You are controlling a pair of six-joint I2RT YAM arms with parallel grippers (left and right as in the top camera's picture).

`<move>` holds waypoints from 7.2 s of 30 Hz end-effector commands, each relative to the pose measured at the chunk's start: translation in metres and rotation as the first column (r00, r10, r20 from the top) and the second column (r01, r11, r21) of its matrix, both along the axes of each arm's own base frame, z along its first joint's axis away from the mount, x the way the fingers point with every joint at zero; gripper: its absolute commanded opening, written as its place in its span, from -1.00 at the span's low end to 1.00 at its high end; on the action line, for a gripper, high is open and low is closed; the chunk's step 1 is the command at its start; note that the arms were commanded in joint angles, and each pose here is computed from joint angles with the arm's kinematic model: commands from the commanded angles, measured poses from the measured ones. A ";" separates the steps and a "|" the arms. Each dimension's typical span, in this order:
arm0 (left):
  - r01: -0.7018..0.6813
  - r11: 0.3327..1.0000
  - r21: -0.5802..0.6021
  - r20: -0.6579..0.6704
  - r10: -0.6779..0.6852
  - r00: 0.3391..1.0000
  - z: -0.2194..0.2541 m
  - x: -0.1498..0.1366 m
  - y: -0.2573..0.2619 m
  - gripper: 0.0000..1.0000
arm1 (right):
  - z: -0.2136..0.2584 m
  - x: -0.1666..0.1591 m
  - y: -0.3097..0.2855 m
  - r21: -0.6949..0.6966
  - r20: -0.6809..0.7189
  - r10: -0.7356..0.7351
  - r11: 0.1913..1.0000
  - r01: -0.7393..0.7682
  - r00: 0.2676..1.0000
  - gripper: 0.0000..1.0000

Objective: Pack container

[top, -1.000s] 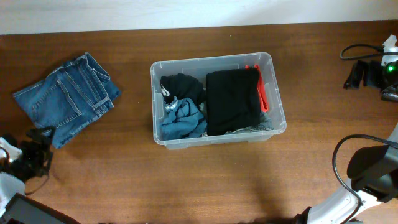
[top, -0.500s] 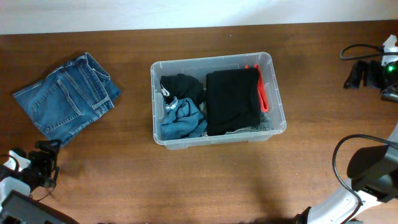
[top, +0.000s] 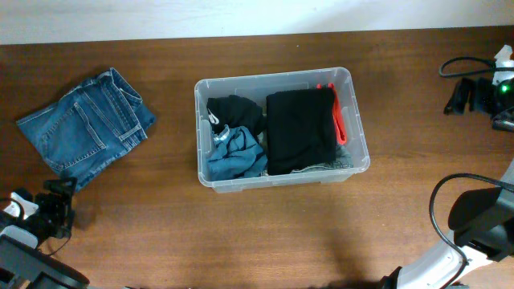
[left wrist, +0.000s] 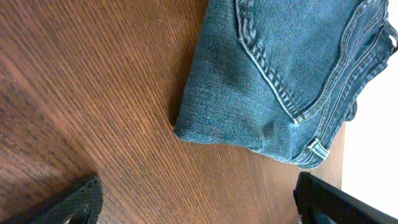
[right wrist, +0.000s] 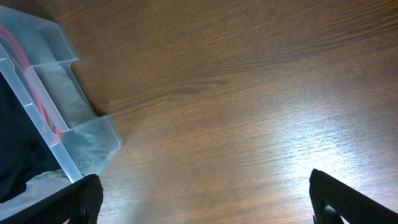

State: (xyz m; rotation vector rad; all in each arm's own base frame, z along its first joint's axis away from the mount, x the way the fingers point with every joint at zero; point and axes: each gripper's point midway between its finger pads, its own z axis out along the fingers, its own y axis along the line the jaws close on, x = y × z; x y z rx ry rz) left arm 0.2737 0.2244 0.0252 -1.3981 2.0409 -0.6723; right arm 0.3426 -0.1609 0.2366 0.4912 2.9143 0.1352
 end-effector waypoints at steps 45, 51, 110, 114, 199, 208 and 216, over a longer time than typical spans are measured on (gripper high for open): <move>0.066 0.989 -0.135 0.069 -0.057 0.996 -0.008 0.047 -0.032 -0.99 | 0.003 -0.001 0.000 -0.009 0.006 0.000 1.000 0.000 1.000 0.96; -0.029 0.994 0.103 -0.062 0.035 0.997 0.047 0.014 -0.017 -0.99 | 0.003 -0.001 0.000 -0.009 0.006 0.000 1.000 0.000 1.000 0.97; 0.117 0.993 -0.031 -0.358 -0.120 0.926 -0.021 -0.023 -0.063 0.39 | 0.003 -0.001 0.000 -0.009 0.006 0.000 1.000 0.000 1.000 0.97; 0.127 0.992 0.019 -0.317 -0.115 0.941 -0.027 -0.016 -0.060 0.40 | 0.003 -0.001 0.000 -0.009 0.006 0.000 1.000 0.000 1.000 0.97; 0.154 0.862 0.483 0.378 -0.364 0.851 0.293 0.099 -0.113 -0.99 | 0.003 -0.001 0.000 -0.009 0.006 0.000 1.000 0.000 1.000 0.97; 0.082 0.736 0.672 0.567 -0.583 0.582 0.400 0.123 -0.170 -0.99 | 0.003 -0.001 0.000 -0.009 0.006 0.000 1.000 0.000 1.000 0.97; -0.041 0.670 0.741 0.660 -0.715 0.230 0.480 0.112 -0.251 -0.99 | 0.003 -0.001 0.000 -0.009 0.006 0.000 1.000 0.000 1.000 0.97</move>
